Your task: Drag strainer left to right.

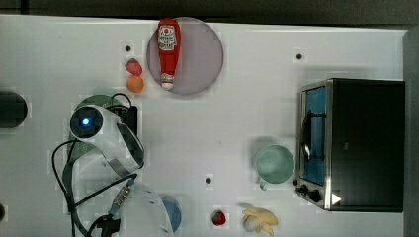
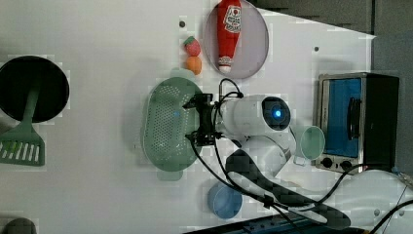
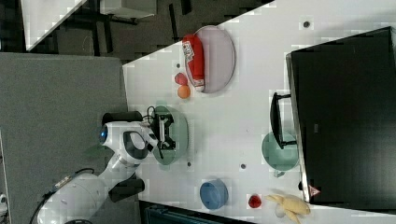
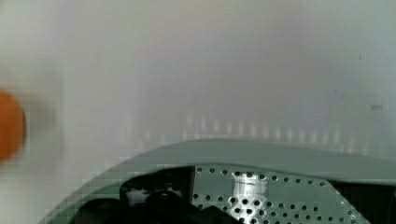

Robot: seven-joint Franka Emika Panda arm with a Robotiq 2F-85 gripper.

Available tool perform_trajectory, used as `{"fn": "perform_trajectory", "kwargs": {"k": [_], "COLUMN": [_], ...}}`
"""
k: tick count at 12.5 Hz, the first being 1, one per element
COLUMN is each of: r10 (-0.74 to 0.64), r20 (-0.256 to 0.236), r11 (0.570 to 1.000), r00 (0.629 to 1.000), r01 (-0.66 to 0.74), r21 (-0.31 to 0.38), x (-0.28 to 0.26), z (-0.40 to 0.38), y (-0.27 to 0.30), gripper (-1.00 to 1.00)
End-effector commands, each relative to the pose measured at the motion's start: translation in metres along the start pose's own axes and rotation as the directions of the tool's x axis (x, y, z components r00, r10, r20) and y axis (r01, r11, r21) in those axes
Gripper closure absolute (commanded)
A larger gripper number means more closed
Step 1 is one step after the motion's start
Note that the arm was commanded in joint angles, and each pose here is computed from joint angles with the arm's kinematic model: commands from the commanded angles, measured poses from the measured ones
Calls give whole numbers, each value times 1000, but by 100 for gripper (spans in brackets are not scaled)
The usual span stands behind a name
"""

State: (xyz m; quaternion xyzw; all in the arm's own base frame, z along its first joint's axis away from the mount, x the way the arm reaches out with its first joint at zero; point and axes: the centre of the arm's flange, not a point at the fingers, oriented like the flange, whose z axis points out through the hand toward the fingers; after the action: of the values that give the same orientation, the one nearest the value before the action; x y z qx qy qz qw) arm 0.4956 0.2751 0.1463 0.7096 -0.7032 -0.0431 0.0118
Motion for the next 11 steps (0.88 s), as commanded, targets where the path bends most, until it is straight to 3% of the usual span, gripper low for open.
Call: {"fn": "perform_trajectory", "kwargs": {"k": [1,4,11], "r10": [23,-43,-22], "r20": [-23,-34,-40], "r11": [1000,999,1000], "r00": [999,998,999], "r01": [-22,43,22], "r21": [11,2,7], "x": [35,65,135], "z": [-18,-22,-26], "y": [1,3,-11], "gripper": [-100,-100,-100]}}
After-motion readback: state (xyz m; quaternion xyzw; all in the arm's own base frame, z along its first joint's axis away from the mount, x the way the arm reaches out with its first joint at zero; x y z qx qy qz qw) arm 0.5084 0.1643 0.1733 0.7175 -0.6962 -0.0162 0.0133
